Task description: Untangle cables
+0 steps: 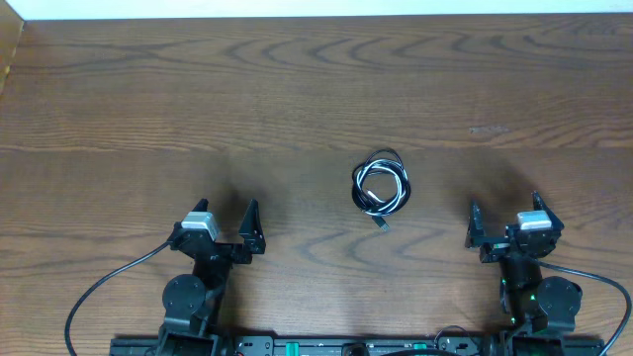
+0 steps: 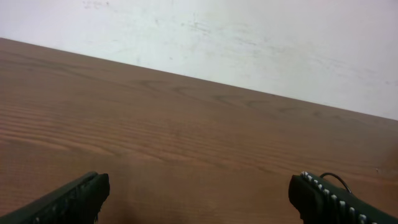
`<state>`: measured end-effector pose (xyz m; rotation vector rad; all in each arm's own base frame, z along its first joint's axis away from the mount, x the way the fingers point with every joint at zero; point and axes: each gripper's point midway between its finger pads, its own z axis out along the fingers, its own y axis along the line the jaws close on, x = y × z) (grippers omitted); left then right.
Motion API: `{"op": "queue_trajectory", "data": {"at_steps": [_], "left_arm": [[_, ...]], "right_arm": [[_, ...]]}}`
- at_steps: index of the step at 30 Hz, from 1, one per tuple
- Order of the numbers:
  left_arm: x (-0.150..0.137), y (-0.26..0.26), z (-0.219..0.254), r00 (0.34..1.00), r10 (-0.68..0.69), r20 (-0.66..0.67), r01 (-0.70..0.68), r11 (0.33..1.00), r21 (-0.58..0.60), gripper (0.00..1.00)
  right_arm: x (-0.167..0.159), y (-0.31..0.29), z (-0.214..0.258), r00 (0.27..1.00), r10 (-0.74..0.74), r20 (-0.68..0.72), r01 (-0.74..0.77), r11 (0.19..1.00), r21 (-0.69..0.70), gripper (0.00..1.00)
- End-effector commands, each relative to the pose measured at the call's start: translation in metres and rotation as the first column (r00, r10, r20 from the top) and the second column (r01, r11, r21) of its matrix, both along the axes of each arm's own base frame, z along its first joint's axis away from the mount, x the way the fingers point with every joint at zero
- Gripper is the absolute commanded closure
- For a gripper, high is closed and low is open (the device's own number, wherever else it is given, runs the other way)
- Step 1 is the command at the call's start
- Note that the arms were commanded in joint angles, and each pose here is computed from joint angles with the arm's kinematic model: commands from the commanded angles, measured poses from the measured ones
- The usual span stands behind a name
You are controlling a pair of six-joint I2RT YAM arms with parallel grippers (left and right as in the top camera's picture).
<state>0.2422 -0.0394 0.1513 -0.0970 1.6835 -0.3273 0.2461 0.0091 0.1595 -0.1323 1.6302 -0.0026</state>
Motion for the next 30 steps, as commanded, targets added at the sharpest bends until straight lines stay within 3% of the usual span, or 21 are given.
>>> {"op": "queue_trajectory", "data": {"at_steps": [1, 30], "left_arm": [[-0.0008, 0.0037, -0.0162, 0.998, 0.019, -0.055, -0.018, 1.000, 0.018, 0.02], [-0.0008, 0.0038, -0.0162, 0.998, 0.019, -0.055, -0.018, 1.000, 0.017, 0.02]], "right_arm": [[-0.0001, 0.0009, -0.0013, 1.000, 0.003, -0.003, -0.003, 1.000, -0.011, 0.01], [-0.0005, 0.0055, -0.0010, 1.000, 0.030, -0.002, -0.030, 1.000, -0.009, 0.01]]}}
